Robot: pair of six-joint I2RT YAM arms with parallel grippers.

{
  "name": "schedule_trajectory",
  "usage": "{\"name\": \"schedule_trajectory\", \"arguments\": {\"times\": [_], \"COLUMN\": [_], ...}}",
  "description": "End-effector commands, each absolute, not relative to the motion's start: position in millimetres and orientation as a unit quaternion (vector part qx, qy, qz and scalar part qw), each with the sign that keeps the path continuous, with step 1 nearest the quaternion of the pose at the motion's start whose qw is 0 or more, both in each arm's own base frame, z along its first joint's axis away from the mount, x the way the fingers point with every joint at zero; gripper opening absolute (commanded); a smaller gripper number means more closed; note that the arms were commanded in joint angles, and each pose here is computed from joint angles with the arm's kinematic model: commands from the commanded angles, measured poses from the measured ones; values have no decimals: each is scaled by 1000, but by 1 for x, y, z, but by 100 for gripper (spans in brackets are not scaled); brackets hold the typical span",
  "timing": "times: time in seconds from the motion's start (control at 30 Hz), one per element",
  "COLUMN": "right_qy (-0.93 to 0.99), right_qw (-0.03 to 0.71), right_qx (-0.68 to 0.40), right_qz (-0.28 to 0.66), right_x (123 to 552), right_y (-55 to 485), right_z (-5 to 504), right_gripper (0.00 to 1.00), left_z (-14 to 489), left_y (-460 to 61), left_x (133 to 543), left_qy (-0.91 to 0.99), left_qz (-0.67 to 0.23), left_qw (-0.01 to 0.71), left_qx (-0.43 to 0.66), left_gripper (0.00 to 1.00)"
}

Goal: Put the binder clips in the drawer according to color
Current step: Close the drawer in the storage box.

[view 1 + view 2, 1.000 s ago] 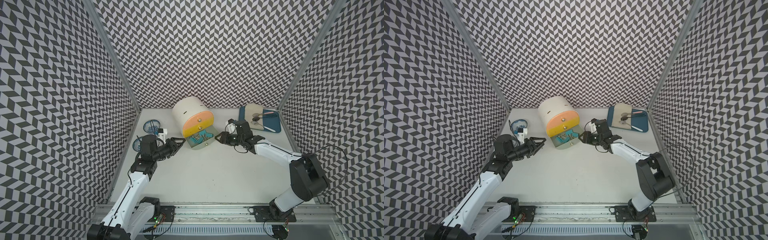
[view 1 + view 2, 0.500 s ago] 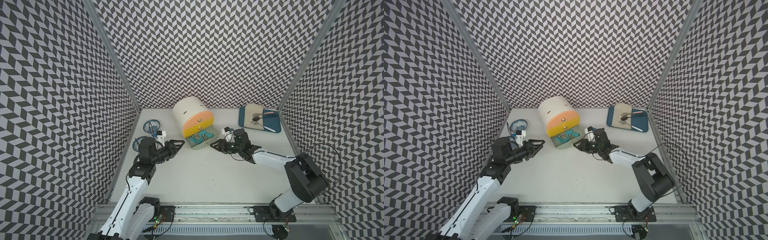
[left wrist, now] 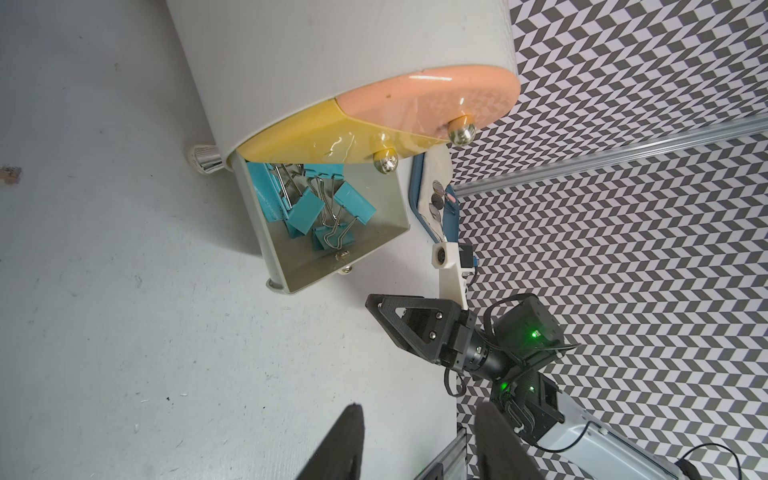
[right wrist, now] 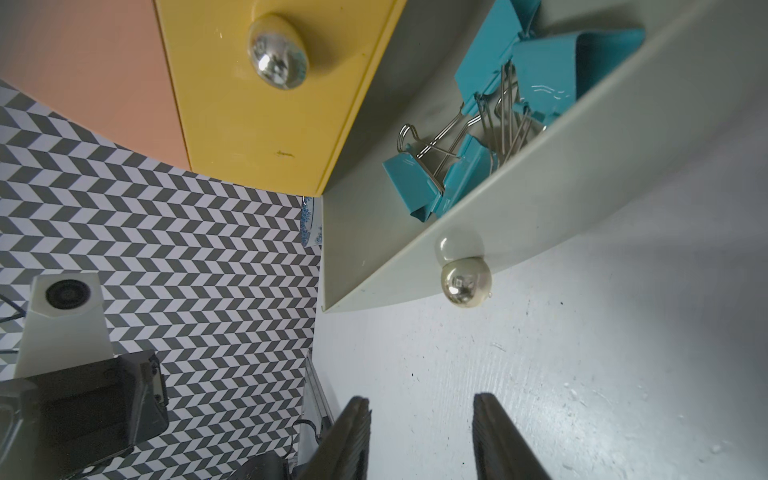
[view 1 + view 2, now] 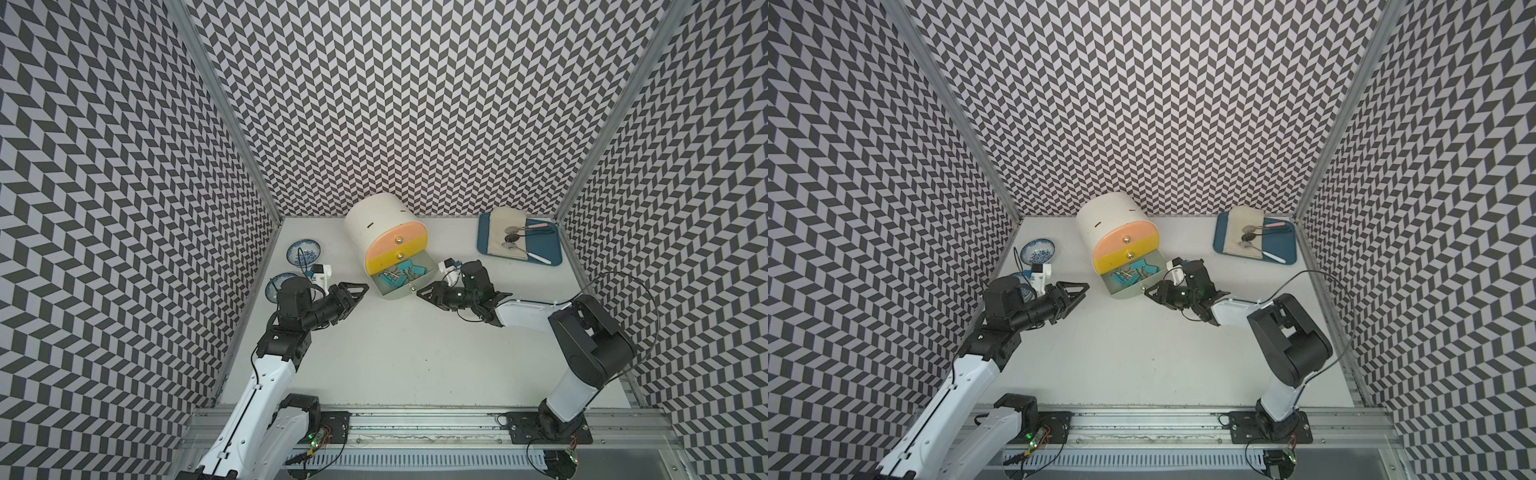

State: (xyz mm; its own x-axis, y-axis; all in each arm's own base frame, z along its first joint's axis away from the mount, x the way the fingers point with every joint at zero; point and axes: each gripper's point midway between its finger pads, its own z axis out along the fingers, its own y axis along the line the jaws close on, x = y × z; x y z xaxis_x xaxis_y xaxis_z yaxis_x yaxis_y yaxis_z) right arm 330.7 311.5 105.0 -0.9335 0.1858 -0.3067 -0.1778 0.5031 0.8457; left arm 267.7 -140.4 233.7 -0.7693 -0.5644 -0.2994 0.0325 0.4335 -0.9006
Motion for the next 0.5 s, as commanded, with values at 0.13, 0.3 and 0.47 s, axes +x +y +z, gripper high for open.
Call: {"name": "schedule_trajectory", "arguments": {"times": [0.13, 0.3, 0.47], "right_qy": [834, 833, 832], "right_qw": [196, 193, 193], "right_qx": [-7, -6, -4], "right_qz": [515, 518, 520], "right_x": [342, 347, 352], "right_y": [323, 326, 330], "right_z": [111, 108, 107], "right_gripper": [44, 44, 43], "left_z": [230, 229, 228], "left_y": [-136, -136, -136], "left_x": [266, 267, 267], "left_qy": [797, 798, 800], "left_qz": [-496, -496, -495], "left_qw": [300, 298, 296], "left_qx": [-167, -166, -166], "left_gripper": [47, 47, 47]}}
